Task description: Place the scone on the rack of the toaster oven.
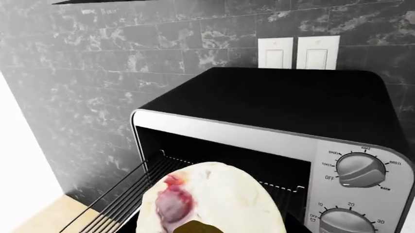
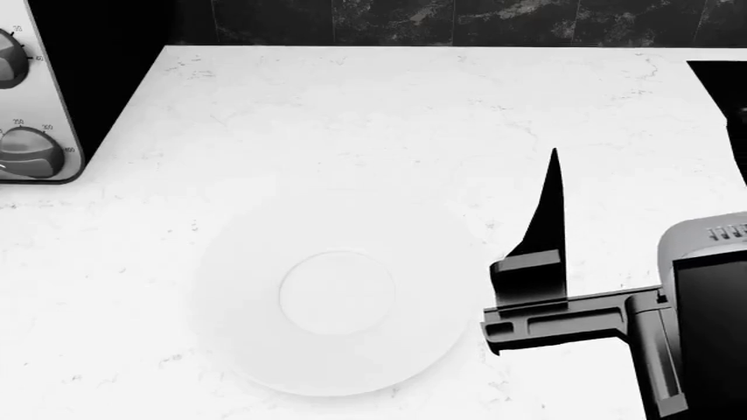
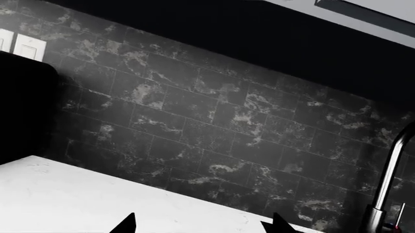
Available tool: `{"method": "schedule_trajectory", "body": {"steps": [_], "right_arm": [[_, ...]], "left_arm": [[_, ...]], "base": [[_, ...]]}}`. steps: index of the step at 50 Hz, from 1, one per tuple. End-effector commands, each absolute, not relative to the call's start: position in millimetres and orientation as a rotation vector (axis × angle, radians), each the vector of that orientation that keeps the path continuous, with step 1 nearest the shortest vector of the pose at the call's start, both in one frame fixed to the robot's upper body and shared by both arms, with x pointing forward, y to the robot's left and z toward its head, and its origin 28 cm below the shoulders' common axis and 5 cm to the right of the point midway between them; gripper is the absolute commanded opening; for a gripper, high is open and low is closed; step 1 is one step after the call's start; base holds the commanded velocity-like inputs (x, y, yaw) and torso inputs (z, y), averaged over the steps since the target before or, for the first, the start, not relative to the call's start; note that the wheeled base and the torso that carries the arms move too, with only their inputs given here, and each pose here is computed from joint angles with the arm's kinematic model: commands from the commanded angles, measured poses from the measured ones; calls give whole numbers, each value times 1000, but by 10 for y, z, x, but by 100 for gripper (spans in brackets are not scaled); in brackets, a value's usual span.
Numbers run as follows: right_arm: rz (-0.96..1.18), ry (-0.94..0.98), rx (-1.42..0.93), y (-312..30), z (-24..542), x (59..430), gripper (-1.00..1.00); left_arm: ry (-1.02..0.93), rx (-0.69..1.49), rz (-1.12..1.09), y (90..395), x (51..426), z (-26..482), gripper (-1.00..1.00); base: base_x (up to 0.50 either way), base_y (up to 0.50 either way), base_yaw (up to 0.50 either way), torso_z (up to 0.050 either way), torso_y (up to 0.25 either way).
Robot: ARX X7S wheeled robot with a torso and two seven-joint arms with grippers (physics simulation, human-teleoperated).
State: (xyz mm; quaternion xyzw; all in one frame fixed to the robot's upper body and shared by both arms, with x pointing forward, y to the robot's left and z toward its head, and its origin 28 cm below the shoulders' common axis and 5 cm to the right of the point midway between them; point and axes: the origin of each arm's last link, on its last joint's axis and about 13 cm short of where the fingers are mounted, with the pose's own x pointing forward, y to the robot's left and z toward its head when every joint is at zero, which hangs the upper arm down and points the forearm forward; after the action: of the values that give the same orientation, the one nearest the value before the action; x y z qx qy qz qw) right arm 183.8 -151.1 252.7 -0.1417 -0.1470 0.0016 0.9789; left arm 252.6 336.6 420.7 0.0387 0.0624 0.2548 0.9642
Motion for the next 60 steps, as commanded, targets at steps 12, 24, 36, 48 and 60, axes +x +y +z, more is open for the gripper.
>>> {"method": "schedule_trajectory", "body": {"steps": [12,24,36,48,60], "right_arm": [[-13,-312,-258,-1538,2511,1887,100],[-12,-299,-256,-1538,2471,1903,100],[-7,-300,-259,-1528,2481,1905,100],[3,-290,-256,-1508,2445,1943,100],[3,-284,-256,-1511,2436,1927,100]], "left_arm": [[195,17,580,3421,2899,4229,-100],[187,-24,630,3533,2801,4153,-100],[214,-62,718,3650,2755,4081,-100],[248,60,676,3461,2987,4101,-100],[180,59,653,3352,3072,4273,-100]], "base": [[0,0,0,0,0],[0,0,0,0,1],[0,0,0,0,0],[0,0,0,0,1],[0,0,0,1,-34]]}}
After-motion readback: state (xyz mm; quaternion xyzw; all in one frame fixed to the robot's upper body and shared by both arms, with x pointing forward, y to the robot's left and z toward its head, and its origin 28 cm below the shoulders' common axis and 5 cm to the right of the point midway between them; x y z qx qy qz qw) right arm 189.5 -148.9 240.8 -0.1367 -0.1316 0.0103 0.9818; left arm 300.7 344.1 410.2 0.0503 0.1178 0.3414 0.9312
